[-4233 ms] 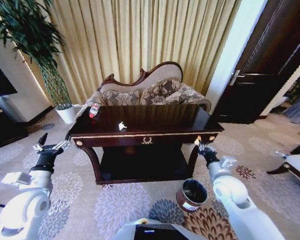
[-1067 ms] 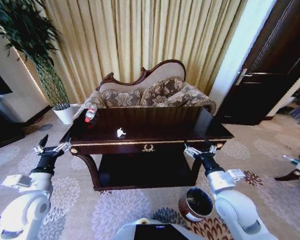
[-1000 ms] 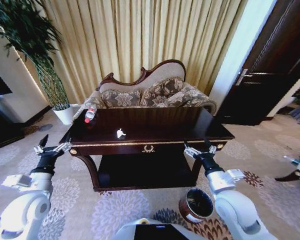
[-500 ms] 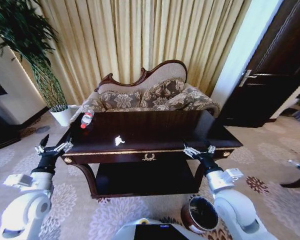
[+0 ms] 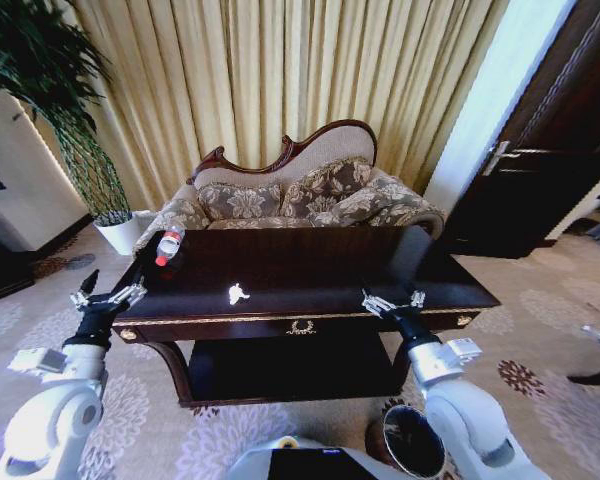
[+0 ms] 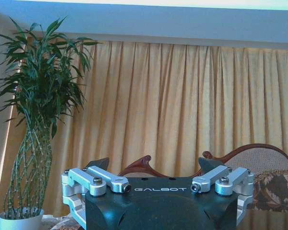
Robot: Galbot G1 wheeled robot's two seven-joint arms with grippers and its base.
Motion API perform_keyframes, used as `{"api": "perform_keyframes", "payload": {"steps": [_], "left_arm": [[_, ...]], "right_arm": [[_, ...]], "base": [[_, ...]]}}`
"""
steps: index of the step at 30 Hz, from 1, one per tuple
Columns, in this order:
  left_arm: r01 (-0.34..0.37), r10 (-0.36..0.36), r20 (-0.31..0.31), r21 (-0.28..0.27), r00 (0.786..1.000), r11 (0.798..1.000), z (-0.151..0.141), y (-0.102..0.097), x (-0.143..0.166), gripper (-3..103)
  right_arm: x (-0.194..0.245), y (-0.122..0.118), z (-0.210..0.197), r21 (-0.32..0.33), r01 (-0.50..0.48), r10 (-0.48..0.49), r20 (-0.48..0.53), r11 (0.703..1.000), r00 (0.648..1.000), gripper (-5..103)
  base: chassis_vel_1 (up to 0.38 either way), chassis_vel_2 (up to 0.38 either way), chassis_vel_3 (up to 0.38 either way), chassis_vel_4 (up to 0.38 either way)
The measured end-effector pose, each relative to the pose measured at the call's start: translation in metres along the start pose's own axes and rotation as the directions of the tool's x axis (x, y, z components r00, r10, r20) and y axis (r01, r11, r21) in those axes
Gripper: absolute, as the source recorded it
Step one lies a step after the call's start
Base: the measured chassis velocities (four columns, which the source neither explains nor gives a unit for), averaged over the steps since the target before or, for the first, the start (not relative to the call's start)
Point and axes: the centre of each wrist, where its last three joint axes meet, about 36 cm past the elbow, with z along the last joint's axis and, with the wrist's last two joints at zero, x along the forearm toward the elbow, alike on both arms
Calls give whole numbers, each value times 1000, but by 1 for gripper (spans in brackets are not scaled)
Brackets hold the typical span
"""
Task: Move to the front of the table and place the trash on the table into the trash bin.
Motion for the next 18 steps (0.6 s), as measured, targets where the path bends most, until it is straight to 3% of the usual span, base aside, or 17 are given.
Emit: {"api": "perform_keyframes", "payload": {"steps": [8, 13, 18], "left_arm": [[0, 0, 0, -2, 1000, 1000, 0, 0, 0, 100], [-3, 3, -2, -8, 1000, 1000, -3, 0, 3, 100], [-2, 2, -5, -13, 1000, 1000, -5, -2, 9, 100]], "right_arm": [[-1, 1, -1, -12, 32, -32, -1, 999, 999, 100], [-13, -2, -10, -66, 189, -189, 6, 980, 982, 100], [-38, -13, -24, -77, 286, -287, -11, 955, 958, 100]], "base": [[0, 0, 0, 0], [0, 0, 0, 0], [0, 0, 0, 0]]}}
